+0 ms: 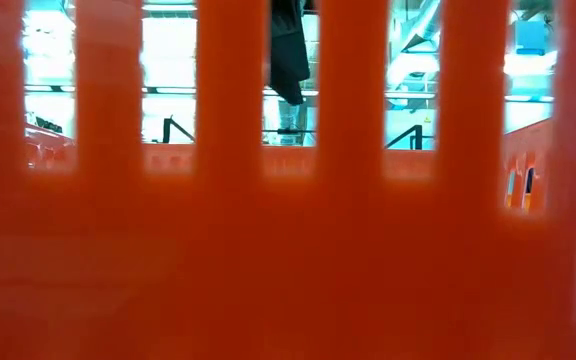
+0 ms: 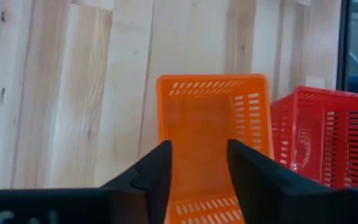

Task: Stack baskets on shelf by color
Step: Put the middle orange bin on the shelf

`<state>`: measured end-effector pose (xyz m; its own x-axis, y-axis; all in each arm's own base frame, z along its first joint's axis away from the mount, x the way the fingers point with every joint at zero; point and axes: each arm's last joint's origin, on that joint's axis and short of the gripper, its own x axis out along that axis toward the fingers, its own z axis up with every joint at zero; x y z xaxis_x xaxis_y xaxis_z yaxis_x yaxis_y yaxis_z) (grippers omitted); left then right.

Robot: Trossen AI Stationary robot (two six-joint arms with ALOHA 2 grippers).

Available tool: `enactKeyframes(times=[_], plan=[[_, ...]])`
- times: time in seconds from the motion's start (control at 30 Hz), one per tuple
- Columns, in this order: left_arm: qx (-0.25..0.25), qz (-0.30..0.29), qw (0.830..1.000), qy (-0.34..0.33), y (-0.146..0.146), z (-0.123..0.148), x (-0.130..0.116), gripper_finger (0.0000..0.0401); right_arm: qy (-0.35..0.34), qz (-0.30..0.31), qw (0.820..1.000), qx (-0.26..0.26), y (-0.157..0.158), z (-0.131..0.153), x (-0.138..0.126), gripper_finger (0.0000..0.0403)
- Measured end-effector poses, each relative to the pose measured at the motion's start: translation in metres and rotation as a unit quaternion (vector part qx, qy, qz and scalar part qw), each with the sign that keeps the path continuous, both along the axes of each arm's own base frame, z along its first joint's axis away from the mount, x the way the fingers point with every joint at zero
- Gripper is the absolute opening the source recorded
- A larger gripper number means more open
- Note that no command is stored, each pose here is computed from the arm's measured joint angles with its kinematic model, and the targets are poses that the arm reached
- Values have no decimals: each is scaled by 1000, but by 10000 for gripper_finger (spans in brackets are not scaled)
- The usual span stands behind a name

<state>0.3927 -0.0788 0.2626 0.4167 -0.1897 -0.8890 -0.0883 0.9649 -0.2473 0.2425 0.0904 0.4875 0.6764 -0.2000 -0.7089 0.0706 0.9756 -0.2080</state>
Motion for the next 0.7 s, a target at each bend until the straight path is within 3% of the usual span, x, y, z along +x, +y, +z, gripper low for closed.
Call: enactKeyframes(times=[0.13,0.47,0.7], plan=[[10,4,1000,21,1,-3,-4,172,0,7,1000,0,3,0,-1,3],[12,12,999,47,0,-7,-8,174,-4,7,1000,2,4,0,-1,3],[33,3,996,86,-2,-38,2,170,-12,8,1000,6,5,1,0,3]])
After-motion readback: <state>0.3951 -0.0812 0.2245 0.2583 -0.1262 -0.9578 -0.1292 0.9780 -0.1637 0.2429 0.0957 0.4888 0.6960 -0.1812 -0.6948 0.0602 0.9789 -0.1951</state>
